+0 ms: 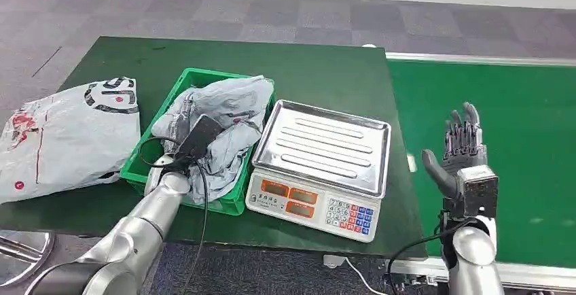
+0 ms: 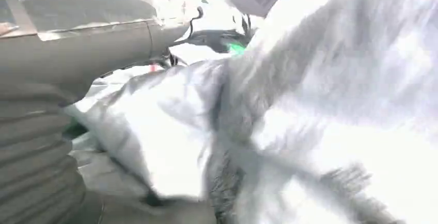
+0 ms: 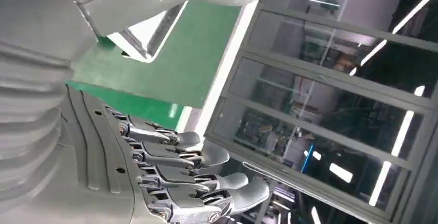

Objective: Moved the parcel from conveyor to table for the left to box.

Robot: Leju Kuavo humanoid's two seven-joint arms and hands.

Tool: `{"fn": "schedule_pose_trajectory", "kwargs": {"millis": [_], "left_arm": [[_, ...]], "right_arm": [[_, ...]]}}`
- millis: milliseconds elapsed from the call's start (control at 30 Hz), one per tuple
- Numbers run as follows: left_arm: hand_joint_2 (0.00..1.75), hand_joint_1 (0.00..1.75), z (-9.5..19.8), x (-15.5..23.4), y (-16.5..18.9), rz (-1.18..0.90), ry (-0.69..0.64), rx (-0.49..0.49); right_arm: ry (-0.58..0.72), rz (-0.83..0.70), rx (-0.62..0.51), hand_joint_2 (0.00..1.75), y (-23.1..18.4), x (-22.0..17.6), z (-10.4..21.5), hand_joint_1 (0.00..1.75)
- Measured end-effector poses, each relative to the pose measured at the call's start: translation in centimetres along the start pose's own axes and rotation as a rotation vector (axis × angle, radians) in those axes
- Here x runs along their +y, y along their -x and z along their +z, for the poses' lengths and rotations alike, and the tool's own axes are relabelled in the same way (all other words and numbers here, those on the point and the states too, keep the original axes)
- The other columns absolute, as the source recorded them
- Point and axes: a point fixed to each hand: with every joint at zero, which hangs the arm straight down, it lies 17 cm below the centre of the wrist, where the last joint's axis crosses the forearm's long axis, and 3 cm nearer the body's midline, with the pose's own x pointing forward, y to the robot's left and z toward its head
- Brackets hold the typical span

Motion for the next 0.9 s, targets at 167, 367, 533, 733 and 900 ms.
{"fn": "schedule_pose_trajectory", "kwargs": {"millis": [167, 367, 533, 733, 900], "left_arm": [[0.00, 0.00, 0.2, 5.0, -2.2, 0.110, -0.263, -0.089], [0.00, 0.00, 1.4, 11.1, -3.7, 0.213, -0.531, -0.109], [0.00, 0.00, 2.9, 14.9, -8.5, 0.320, -0.634, -0.252], [0.00, 0.00, 3.9, 11.2, -17.0, 0.708, -0.259, -0.523], [1.75, 0.00, 6.0, 5.5, -21.5, 0.986, 0.121, -0.634]], "right_arm": [[0.006, -0.004, 0.013, 1.75, 0.5, 0.1, -0.3, 0.00], [0.021, -0.016, 0.037, 1.75, 1.5, 0.1, -1.1, 0.00], [0.035, -0.033, 0.048, 1.75, 2.4, -0.3, -2.1, 0.00], [0.017, -0.029, 0.048, 1.75, 4.3, 0.0, -2.8, 0.00], [0.029, -0.032, 0.076, 1.75, 7.1, 0.3, -2.3, 0.00]]}}
